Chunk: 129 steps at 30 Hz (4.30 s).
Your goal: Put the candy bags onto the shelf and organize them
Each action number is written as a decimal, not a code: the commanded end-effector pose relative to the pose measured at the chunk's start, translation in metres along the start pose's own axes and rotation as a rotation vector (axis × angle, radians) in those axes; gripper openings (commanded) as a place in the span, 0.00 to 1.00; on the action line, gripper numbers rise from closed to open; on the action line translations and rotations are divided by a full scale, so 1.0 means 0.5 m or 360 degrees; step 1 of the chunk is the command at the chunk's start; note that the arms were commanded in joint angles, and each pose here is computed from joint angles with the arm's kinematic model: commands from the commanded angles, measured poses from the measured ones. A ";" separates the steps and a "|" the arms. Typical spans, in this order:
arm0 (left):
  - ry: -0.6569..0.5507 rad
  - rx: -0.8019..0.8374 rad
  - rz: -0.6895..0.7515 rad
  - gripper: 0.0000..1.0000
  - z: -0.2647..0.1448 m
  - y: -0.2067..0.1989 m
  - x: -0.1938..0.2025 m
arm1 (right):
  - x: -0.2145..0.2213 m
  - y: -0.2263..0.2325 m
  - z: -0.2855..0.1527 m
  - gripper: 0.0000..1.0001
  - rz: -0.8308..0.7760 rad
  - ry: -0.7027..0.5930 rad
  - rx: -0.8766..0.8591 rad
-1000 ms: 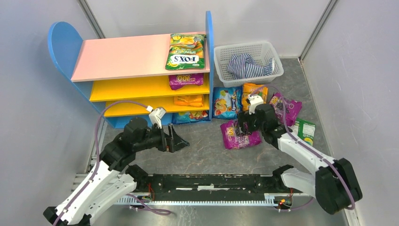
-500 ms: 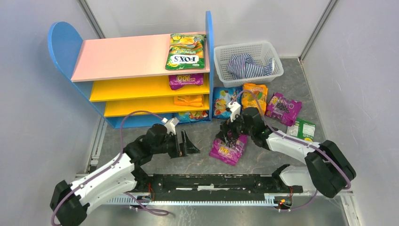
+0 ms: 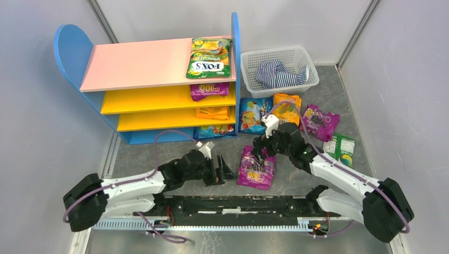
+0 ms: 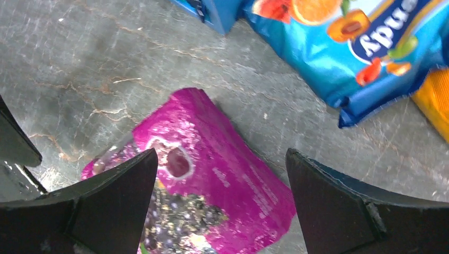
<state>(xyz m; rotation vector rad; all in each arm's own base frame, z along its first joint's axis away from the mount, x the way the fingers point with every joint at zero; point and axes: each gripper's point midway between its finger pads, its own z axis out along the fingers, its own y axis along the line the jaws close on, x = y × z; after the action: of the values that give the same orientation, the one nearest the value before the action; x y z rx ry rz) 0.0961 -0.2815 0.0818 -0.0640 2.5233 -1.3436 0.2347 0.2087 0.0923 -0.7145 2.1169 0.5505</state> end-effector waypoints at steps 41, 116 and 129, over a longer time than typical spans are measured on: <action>-0.0292 -0.0393 -0.0040 0.93 -0.038 0.074 -0.131 | 0.033 0.093 -0.096 0.95 -0.0197 0.0038 0.0255; -0.0502 0.0011 0.0508 0.98 0.087 -0.022 -0.240 | 0.062 0.198 -0.090 0.98 -0.0341 -0.0275 0.0160; -0.0347 0.0038 0.0438 0.46 0.135 0.011 -0.206 | 0.057 0.179 -0.099 0.98 -0.0481 -0.0258 0.0218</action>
<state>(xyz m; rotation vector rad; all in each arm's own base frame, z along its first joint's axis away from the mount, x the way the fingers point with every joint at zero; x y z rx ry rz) 0.2155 -0.3120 0.0630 0.1225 2.2762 -1.1287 0.1295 0.2373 0.1018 -0.8541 1.8641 0.3087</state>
